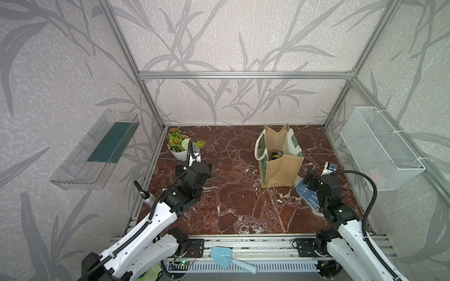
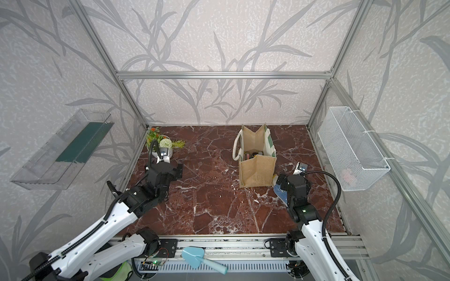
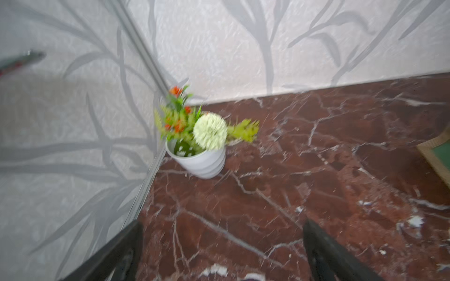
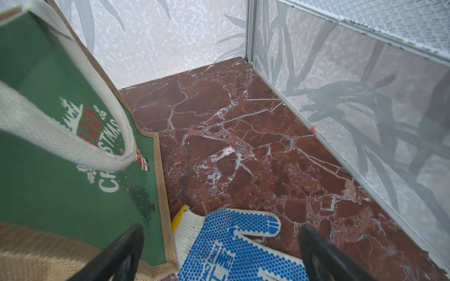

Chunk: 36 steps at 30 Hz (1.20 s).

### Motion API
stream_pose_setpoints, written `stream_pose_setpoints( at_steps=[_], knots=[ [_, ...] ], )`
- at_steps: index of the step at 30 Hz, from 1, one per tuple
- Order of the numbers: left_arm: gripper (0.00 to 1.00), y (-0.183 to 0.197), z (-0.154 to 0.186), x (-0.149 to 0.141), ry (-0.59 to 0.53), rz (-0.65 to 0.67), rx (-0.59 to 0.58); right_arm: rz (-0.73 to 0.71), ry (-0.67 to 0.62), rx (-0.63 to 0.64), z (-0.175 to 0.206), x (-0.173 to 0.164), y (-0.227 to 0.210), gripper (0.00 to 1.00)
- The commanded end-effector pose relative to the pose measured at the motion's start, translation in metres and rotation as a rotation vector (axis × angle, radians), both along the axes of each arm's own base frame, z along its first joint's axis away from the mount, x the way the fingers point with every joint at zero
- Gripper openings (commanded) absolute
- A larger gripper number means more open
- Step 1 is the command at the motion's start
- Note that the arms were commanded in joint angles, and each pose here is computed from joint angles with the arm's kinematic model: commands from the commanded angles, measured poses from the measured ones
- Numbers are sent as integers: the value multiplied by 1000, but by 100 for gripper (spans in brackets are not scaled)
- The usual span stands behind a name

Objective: Place the art knife into the pouch
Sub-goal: Place the utility knife in the pouch, then reset both arms

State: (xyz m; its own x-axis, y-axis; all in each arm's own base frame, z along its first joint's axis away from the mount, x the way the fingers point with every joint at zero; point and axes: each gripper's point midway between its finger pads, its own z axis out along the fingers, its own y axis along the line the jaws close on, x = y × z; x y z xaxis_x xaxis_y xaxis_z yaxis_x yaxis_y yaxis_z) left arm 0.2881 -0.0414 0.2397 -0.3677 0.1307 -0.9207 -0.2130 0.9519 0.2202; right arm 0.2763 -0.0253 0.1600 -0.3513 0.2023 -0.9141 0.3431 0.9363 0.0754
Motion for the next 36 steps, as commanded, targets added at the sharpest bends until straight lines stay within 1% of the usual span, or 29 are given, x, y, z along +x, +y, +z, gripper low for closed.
stream_pose_setpoints(
  at_steps=[1,3,4,6,8,10,13,15,16,17,18,20,22,23,24,26,27,28,30,33,35,36],
  knots=[
    [99,29,15,7,-173,151,-15,-54,-95,-65,12,8,-12,99],
    [99,50,-2,12,-159,213,-8,-39,-120,-78,9,13,-10,99],
    [99,58,-13,15,-154,224,-15,-40,-126,-95,8,15,-10,99],
    [99,70,-41,24,-126,210,-60,-50,-119,-119,3,21,-12,99],
    [99,85,-69,31,-53,231,-127,-51,-106,-156,-7,28,-12,99],
    [99,93,-79,37,-4,257,-151,-39,-110,-188,-17,37,-11,99],
    [99,92,-91,56,-1,219,-158,-70,-66,-250,-30,52,-15,99],
    [99,100,-101,65,25,249,-156,-29,-34,-268,-32,67,-9,99],
    [99,105,-105,70,33,265,-152,-5,-38,-264,-33,75,-5,99],
    [99,108,-109,74,28,269,-155,13,-10,-253,-36,82,-2,99],
    [99,110,-111,77,15,269,-159,62,-1,-234,-38,88,6,99],
    [99,115,-114,81,-9,269,-179,162,-30,-211,-50,102,22,99],
    [99,121,-115,85,-39,269,-195,187,-38,-216,-53,115,27,99],
    [99,122,-123,89,-13,247,-231,213,-5,-217,-55,119,31,99],
    [99,122,-128,93,4,226,-252,262,58,-212,-63,118,38,99],
    [99,116,-137,102,44,181,-257,310,28,-206,-69,118,44,99],
    [99,109,-139,106,61,136,-257,299,-7,-200,-69,118,42,99],
    [99,105,-140,108,61,114,-249,296,-23,-200,-68,119,41,99],
    [99,97,-142,110,56,62,-248,312,14,-197,-68,119,43,99],
    [99,94,-143,110,53,42,-254,313,4,-196,-68,119,43,99],
    [99,90,-145,106,15,15,-251,322,14,-202,-69,119,44,99],
    [99,85,-147,106,-6,-22,-243,323,11,-202,-69,118,44,99]
  ],
)
